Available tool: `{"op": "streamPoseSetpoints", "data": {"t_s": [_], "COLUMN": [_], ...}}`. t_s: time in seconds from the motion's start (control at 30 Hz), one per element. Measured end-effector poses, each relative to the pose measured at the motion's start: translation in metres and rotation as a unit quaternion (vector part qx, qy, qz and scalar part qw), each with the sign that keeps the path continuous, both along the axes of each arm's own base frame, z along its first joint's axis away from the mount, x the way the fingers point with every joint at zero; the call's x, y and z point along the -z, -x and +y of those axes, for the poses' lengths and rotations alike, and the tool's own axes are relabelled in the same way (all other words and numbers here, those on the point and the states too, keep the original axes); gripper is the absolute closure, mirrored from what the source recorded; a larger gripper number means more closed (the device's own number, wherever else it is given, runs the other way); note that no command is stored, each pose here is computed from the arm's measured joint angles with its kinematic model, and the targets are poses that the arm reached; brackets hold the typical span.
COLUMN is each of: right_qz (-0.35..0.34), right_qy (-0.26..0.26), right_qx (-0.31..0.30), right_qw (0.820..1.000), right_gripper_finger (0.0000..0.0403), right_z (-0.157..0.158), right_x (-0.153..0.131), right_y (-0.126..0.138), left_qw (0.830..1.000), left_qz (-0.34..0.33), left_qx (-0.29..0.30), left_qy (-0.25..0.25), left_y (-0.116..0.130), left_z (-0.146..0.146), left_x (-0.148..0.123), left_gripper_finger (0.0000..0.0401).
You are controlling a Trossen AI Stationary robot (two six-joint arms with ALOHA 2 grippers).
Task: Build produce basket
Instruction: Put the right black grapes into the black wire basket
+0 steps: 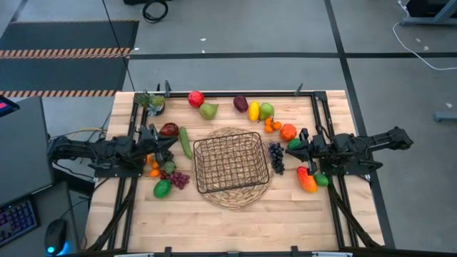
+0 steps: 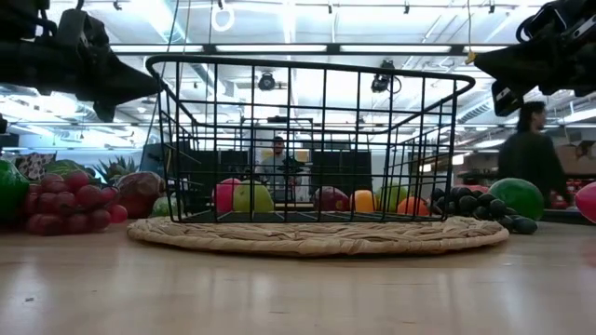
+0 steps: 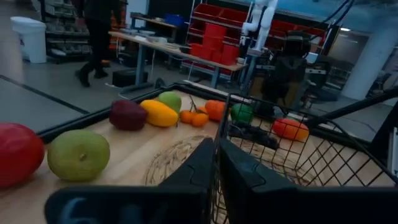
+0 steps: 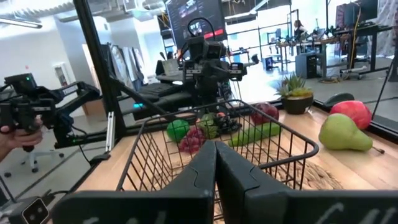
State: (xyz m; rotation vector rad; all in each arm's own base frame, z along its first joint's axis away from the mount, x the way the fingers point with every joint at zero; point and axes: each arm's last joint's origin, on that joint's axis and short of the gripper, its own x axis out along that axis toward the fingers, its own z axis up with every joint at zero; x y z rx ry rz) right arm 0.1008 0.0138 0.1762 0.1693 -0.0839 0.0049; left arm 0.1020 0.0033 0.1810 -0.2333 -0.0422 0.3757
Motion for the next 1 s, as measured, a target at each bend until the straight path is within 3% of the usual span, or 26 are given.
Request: {"op": "streamPoseSetpoints", "data": {"t_s": [0.13, 0.27, 0.43, 0.73, 1.0], "right_qz": [0.013, 0.097, 0.195, 0.301, 0.382], "right_qy": [0.006, 0.021, -0.017, -0.061, -0.087], "right_qx": [0.079, 0.098, 0.118, 0.114, 0.131], "right_qw": [0.997, 0.99, 0.974, 0.945, 0.911], "right_gripper_finger": [0.0385, 0.036, 0.0303, 0.0187, 0.0155], "right_z": [-0.005, -0.008, -0.009, -0.004, -0.001], "right_x": [0.002, 0.007, 0.007, 0.023, 0.046], "right_y": [0.0, 0.002, 0.006, -0.012, -0.031], "left_qw": [0.999, 0.994, 0.99, 0.994, 0.993], "left_qz": [-0.033, -0.073, -0.069, 0.004, 0.05], "left_qx": [-0.002, -0.012, -0.025, -0.013, -0.009], "left_qy": [-0.027, -0.083, -0.12, -0.106, -0.103], "left_y": [0.0, 0.002, 0.003, -0.008, -0.018], "left_z": [0.0, 0.0, 0.001, 0.0, -0.001], "left_x": [-0.008, -0.021, -0.023, -0.009, 0.001], "left_gripper_finger": [0.0362, 0.0349, 0.0303, 0.0198, 0.0177]}}
